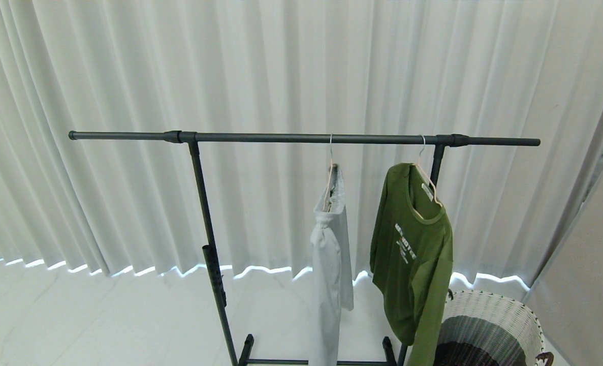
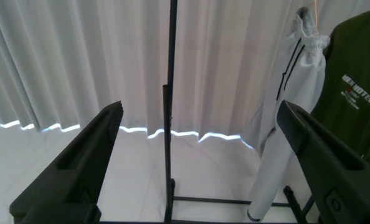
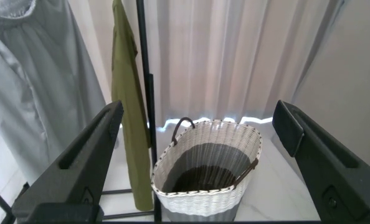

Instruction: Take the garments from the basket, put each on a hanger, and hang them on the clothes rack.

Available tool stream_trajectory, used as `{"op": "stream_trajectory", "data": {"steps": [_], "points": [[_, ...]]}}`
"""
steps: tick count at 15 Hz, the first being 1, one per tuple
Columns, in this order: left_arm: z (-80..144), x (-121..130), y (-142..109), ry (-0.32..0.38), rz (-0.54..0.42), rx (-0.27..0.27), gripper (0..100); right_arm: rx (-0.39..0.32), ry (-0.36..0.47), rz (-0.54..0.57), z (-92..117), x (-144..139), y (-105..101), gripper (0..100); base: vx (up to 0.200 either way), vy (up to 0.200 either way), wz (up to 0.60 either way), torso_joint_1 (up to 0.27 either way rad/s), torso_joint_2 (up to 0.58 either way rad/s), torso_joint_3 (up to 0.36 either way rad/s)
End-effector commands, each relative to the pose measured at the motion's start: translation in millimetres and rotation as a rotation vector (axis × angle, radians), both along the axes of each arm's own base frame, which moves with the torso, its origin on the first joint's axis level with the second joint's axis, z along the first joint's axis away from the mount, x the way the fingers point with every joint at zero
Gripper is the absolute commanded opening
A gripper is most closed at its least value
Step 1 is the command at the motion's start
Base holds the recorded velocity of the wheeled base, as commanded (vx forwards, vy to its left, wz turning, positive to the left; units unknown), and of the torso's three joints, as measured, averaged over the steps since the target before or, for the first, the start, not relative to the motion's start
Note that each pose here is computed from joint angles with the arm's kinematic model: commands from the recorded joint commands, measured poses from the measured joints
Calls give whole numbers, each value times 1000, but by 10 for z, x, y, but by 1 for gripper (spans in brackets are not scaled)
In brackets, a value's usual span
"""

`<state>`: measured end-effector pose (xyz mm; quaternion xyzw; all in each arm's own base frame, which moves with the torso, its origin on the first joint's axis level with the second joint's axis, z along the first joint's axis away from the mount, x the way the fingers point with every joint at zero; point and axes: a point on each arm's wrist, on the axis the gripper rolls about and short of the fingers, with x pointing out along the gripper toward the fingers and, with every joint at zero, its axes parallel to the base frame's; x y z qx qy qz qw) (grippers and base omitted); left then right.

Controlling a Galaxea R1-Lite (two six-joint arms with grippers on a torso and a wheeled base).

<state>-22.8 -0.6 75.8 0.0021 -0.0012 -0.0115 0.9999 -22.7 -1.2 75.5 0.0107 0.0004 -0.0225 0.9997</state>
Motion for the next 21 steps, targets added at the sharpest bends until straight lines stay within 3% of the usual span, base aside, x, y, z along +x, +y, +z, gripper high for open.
{"op": "stream_trajectory", "data": {"steps": [1, 21], "points": [[0, 0, 0, -1, 0, 0, 100, 0, -1, 0, 0, -1, 0, 100, 0, 0, 0, 0, 0, 0], [0, 0, 0, -1, 0, 0, 100, 0, -1, 0, 0, -1, 0, 100, 0, 0, 0, 0, 0, 0]]}}
